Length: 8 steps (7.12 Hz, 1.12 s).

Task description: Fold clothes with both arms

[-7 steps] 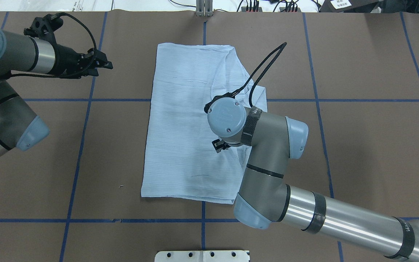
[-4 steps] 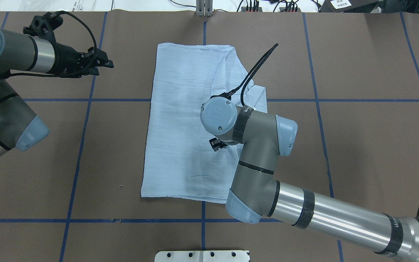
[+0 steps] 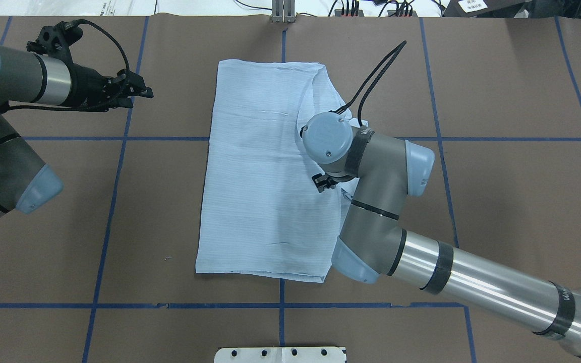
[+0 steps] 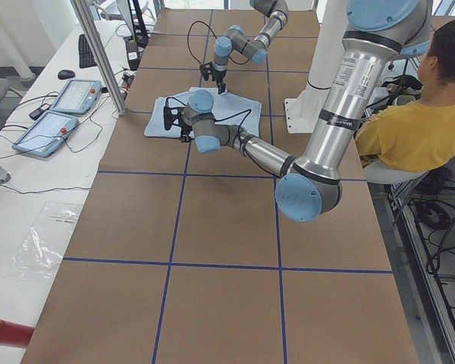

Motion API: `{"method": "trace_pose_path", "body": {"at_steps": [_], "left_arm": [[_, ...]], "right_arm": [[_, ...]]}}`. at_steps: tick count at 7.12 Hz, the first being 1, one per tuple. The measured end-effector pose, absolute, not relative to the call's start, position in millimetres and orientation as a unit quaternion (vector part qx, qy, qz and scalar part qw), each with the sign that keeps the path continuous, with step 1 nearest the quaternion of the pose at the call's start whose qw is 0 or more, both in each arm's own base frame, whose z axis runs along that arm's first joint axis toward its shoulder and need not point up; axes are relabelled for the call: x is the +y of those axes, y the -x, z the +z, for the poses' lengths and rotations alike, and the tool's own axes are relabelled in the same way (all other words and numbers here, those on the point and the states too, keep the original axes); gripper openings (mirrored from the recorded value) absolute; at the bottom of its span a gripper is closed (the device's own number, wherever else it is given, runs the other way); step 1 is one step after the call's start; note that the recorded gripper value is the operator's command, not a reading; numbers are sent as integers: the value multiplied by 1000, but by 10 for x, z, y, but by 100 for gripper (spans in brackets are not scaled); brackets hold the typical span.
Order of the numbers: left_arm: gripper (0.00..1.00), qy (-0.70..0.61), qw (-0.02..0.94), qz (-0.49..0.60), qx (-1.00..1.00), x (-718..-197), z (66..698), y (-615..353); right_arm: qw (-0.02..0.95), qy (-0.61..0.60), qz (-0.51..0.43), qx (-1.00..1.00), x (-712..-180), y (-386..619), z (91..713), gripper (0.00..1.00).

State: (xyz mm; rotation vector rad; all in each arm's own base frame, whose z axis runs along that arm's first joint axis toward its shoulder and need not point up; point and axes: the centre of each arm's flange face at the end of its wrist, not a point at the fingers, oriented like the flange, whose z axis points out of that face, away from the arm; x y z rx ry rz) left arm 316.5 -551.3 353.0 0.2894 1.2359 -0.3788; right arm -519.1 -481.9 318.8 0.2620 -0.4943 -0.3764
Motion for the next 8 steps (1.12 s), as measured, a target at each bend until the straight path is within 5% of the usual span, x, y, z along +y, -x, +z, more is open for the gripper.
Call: {"method": "trace_pose_path", "body": {"at_steps": [2, 6, 8], "left_arm": [[64, -137, 786, -174, 577, -5493, 3482, -3149], [64, -139, 785, -173, 579, -5479, 3443, -3150], [64, -140, 784, -172, 579, -5477, 3436, -3154]], "right_arm": [[941, -106, -123, -296, -4689, 4888, 3020, 100], [868, 51, 291, -400, -3739, 5348, 2522, 99], [806, 102, 418, -405, -3292, 5464, 2438, 98]]}}
